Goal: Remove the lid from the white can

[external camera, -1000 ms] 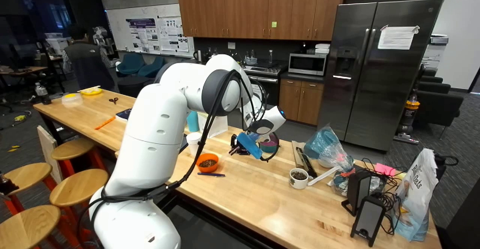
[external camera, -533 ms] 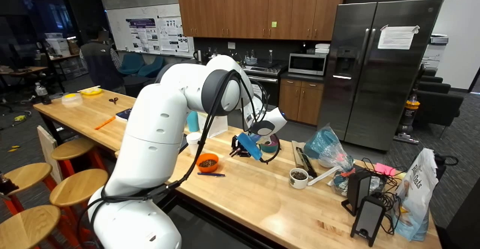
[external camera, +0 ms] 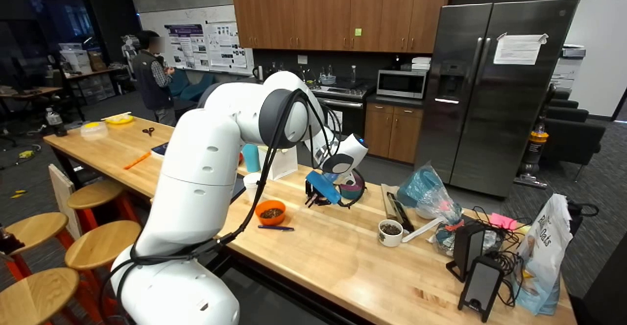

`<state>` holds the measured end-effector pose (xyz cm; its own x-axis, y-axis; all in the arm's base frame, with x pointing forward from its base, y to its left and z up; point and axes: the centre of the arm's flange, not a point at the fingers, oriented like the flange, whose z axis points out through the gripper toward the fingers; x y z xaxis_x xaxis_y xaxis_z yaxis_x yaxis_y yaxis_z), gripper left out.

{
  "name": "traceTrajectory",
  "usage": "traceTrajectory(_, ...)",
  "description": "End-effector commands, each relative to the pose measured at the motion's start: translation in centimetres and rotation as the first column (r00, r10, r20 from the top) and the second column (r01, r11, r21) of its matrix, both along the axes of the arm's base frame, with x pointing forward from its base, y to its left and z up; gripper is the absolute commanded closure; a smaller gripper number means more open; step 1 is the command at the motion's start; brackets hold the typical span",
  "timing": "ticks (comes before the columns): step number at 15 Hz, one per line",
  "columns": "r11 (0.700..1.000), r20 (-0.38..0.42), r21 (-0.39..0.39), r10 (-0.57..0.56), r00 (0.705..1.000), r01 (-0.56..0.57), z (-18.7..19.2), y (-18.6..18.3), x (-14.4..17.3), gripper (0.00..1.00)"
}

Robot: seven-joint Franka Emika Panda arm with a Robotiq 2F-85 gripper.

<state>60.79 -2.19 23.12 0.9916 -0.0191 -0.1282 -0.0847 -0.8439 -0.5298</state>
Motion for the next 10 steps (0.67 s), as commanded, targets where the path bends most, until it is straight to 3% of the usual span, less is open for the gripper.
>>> traceTrajectory(1, 0.999, -0.01, -0.049, 0.0, 1.0, -0.001, 1.0, -0.1, -0.6, 0.55)
traceTrajectory(8, 0.995, -0.033, -0.089, 0.038, 0.999, -0.041, 2.0, -0.2, -0.9, 0.08)
traceTrajectory(10, 0.991, -0.087, -0.044, 0.123, 0.989, -0.127, 3.8, 0.3, -1.4, 0.0)
